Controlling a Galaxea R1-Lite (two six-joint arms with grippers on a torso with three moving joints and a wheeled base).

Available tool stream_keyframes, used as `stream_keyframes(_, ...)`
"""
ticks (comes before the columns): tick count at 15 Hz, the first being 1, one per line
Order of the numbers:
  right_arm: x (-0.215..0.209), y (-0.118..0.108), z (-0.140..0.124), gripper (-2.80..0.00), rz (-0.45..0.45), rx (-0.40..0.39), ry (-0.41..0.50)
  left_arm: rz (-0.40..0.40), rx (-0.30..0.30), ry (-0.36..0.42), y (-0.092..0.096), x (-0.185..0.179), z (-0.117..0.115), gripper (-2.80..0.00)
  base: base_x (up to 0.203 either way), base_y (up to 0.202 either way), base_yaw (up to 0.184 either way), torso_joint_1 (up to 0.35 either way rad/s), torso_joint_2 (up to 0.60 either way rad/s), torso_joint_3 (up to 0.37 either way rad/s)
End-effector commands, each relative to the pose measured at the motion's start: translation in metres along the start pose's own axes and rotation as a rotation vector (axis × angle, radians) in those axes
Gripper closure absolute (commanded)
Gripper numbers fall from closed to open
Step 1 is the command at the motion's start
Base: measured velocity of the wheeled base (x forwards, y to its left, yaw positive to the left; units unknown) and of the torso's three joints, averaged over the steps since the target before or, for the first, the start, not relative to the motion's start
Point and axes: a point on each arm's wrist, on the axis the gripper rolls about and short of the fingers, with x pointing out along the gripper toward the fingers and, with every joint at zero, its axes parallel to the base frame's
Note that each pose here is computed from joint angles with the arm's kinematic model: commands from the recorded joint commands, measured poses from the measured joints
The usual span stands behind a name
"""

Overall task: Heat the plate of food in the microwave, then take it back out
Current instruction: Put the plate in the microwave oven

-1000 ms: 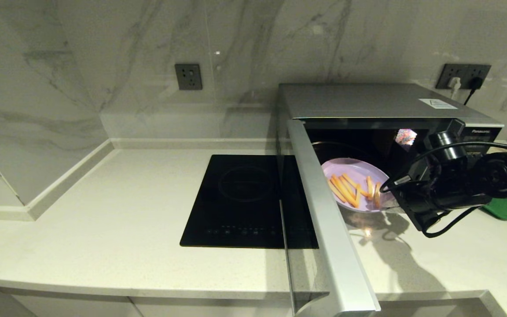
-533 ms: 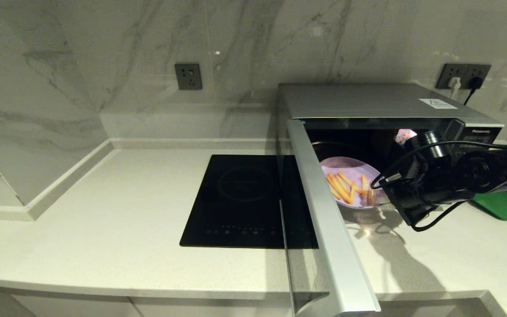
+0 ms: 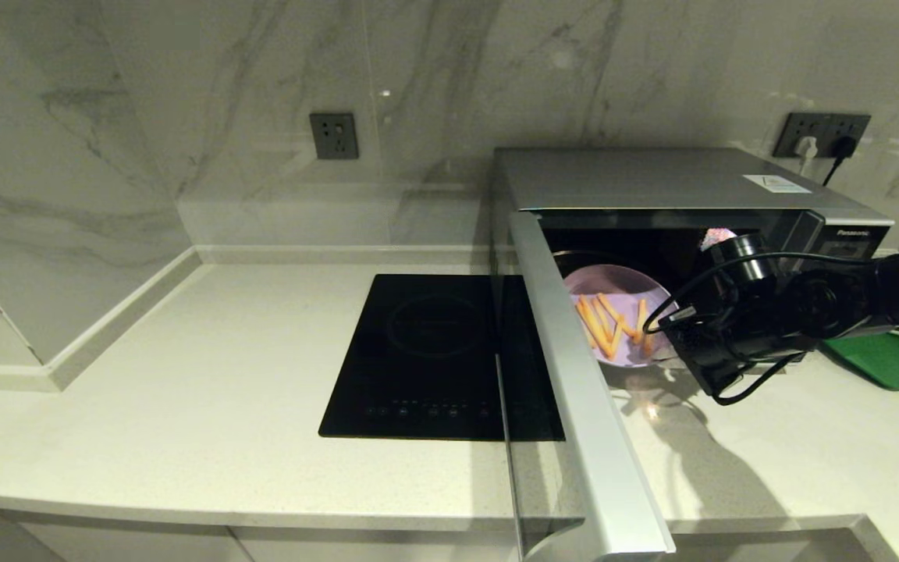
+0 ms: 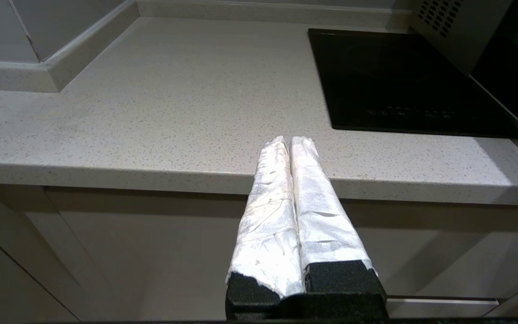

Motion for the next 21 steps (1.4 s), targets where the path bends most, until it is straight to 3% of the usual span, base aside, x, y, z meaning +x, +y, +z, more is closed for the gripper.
stream_keyframes(1, 0.002, 0.000, 0.000, 0.00, -0.002, 0.008, 0.001, 0.000, 0.000, 0.001, 0.000, 0.000, 0.000, 0.00, 0.000, 0.000, 0.000, 0.000, 0.00, 0.000)
stream_keyframes(9, -0.020, 0.015, 0.005, 0.00, 0.075, 0.001, -0.031, 0.000, -0.002, -0.001, 0.000, 0.000, 0.000, 0.00, 0.000, 0.000, 0.000, 0.000, 0.00, 0.000)
stream_keyframes(21, 0.003, 0.022, 0.009, 0.00, 0.070, 0.006, -0.037, 0.000, 0.000, -0.001, 0.000, 0.000, 0.000, 0.00, 0.000, 0.000, 0.000, 0.000, 0.00, 0.000)
